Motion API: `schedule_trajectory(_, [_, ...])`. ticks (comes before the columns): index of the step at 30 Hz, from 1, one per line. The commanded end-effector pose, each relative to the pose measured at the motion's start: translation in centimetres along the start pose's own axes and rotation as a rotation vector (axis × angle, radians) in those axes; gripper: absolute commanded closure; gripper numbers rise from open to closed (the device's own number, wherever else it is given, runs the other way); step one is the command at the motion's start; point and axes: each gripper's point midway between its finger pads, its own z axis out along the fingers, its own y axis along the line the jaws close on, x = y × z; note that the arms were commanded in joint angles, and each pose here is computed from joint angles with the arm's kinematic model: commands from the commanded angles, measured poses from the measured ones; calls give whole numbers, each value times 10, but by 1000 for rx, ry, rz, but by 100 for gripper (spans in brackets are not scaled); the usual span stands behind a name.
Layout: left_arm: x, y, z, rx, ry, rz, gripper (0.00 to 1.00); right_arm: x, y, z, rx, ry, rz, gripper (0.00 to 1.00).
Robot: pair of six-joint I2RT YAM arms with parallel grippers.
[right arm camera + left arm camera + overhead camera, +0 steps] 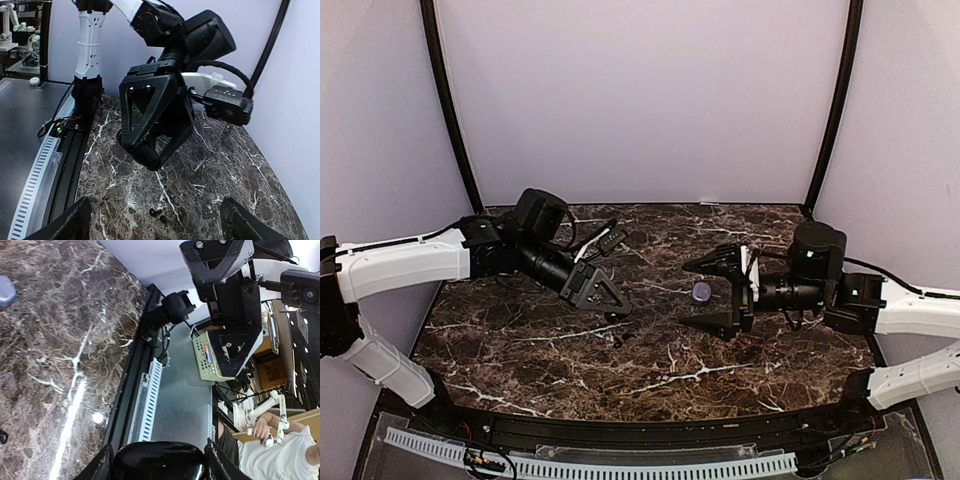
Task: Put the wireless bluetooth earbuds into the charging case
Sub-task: Pick up the charging case from the center of the board, then pass from the left arm to the right
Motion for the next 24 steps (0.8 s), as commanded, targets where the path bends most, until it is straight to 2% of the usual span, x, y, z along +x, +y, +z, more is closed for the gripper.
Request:
schedule_trajectory(1, [13, -37, 12, 151, 93, 44, 60, -2, 27, 8, -63, 56, -116, 16])
schedule_trajectory(9, [21, -59, 37, 228, 169, 67, 62, -6, 63, 28, -183, 97, -177, 23])
schedule_trajectory(11, [22, -62, 42, 236, 181, 72, 62, -2, 67, 33, -186, 114, -196, 25])
schedule_trajectory(16, [23, -64, 50, 249, 204, 71, 63, 15, 79, 40, -216, 188, -214, 37])
schedule_trajectory(24, [24, -65, 56, 254, 224, 66, 63, 18, 81, 45, -208, 214, -247, 45])
